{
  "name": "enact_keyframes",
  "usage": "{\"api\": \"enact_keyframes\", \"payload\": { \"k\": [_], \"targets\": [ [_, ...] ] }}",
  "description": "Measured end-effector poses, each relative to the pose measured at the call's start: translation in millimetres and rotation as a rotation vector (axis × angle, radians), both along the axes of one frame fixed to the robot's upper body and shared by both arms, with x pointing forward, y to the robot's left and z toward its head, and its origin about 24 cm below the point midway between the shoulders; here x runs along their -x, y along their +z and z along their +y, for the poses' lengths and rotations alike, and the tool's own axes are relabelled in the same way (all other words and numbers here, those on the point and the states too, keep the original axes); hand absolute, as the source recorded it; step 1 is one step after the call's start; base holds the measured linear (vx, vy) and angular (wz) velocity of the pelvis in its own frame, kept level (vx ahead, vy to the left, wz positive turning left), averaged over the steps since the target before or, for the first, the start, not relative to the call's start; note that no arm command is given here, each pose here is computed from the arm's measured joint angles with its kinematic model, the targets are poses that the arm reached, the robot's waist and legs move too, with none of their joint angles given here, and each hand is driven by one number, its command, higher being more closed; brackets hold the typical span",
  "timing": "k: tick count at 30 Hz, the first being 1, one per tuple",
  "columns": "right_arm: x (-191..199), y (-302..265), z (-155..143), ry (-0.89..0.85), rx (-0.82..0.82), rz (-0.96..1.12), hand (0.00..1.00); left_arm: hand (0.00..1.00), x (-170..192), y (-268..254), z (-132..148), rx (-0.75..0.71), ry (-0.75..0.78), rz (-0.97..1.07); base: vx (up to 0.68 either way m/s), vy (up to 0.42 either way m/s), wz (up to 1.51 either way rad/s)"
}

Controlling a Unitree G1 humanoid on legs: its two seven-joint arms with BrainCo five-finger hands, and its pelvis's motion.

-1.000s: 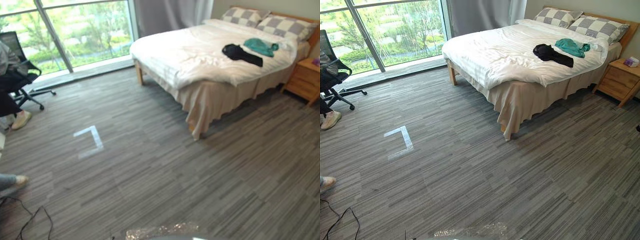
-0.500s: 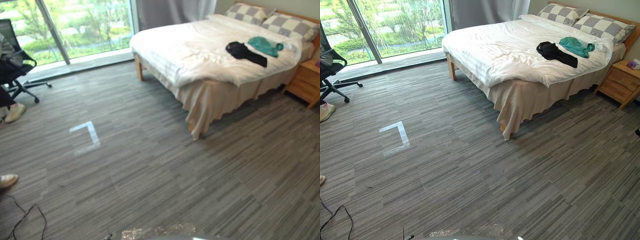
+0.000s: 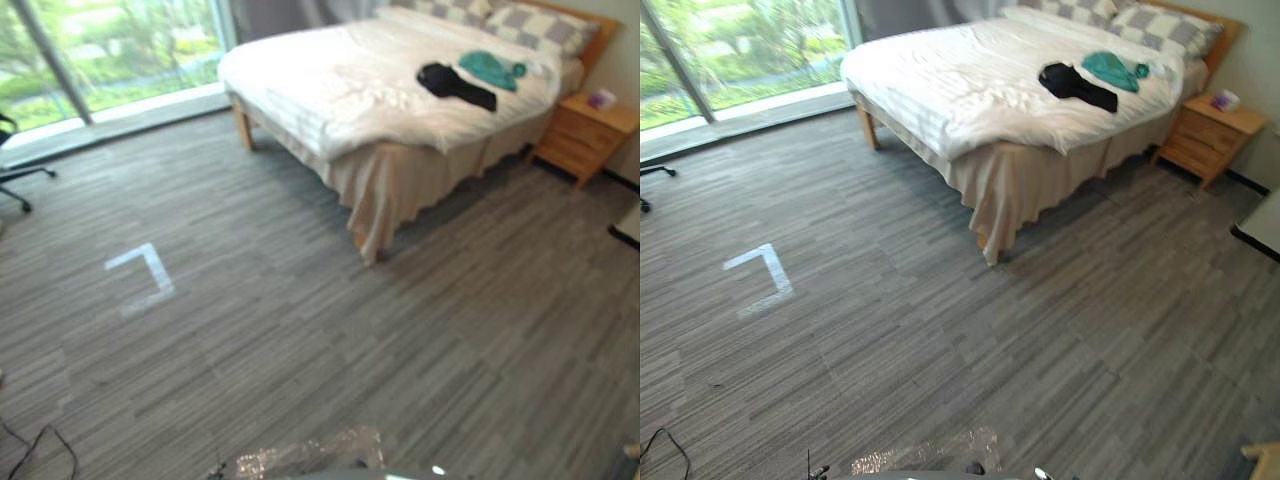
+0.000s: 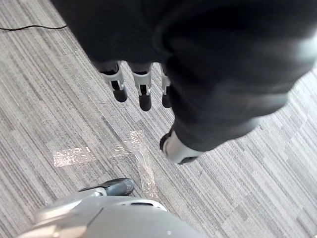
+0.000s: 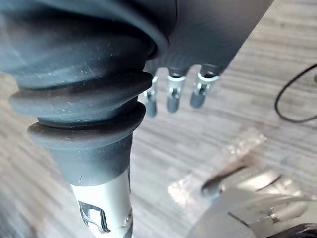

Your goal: Tidy the bed and pick cloth on bed and put in laundry

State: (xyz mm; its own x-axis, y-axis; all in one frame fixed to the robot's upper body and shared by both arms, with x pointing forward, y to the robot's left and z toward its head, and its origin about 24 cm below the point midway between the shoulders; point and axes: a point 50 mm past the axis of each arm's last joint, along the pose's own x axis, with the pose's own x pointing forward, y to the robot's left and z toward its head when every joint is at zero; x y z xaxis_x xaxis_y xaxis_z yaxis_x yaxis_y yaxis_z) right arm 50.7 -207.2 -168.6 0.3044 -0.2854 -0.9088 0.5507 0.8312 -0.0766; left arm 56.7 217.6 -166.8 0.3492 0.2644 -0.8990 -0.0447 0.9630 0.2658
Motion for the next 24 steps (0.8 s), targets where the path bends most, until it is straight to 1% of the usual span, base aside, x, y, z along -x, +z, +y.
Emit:
{"api": "enact_keyframes", "payload": {
  "k": [3, 5, 7, 8, 10, 12, 13, 14, 17, 19, 20, 23, 24],
  "targets": [
    [4, 0, -1, -0.072, -0.006, 0.000, 0.00, 0.00, -4, 1, 0, -0.003, -0.013, -0.005, 0.04, -0.015, -0.58],
    [9, -1, -2, -0.137, -0.013, 0.005, 0.00, 0.00, -15, 2, -1, -0.001, -0.018, -0.022, 0.14, -0.072, -0.21],
    [10, -1, -6, -0.160, -0.007, 0.003, 0.00, 0.00, -26, 3, -5, 0.009, -0.025, -0.049, 0.23, -0.142, -0.01],
    [10, 0, -7, -0.164, -0.004, 0.003, 0.00, 0.00, -31, 3, -7, 0.014, -0.028, -0.058, 0.31, -0.225, 0.00],
    [7, 0, -9, -0.160, -0.001, -0.005, 0.00, 0.00, -48, 4, -20, 0.054, -0.029, -0.092, 0.53, -0.389, 0.05],
    [19, -2, -3, -0.179, -0.019, 0.024, 0.00, 0.00, -51, 3, -28, 0.088, 0.000, -0.092, 0.67, -0.455, 0.06],
    [18, -1, -8, -0.174, -0.010, 0.021, 0.00, 0.00, -51, 2, -39, 0.126, 0.029, -0.098, 0.71, -0.481, -0.18],
    [15, 0, -11, -0.169, -0.006, 0.007, 0.00, 0.00, -53, 2, -44, 0.147, 0.060, -0.117, 0.60, -0.432, -0.25],
    [13, 1, -14, -0.174, 0.004, -0.011, 0.00, 0.00, -54, 3, -41, 0.153, 0.117, -0.140, 0.65, -0.496, -0.20],
    [10, 2, -14, -0.143, 0.010, -0.013, 0.00, 0.00, -55, 5, -38, 0.145, 0.127, -0.159, 0.65, -0.350, -0.29],
    [6, 2, -14, -0.102, 0.015, -0.017, 0.00, 0.00, -56, 7, -37, 0.141, 0.138, -0.179, 0.62, -0.268, -0.37],
    [-14, 5, -14, -0.014, 0.026, -0.047, 0.00, 0.00, -65, 11, -40, 0.150, 0.157, -0.232, 0.53, -0.183, -0.63],
    [-27, 7, -15, 0.015, 0.033, -0.072, 0.00, 0.00, -70, 13, -41, 0.154, 0.158, -0.255, 0.49, -0.045, -0.85]
  ]
}}
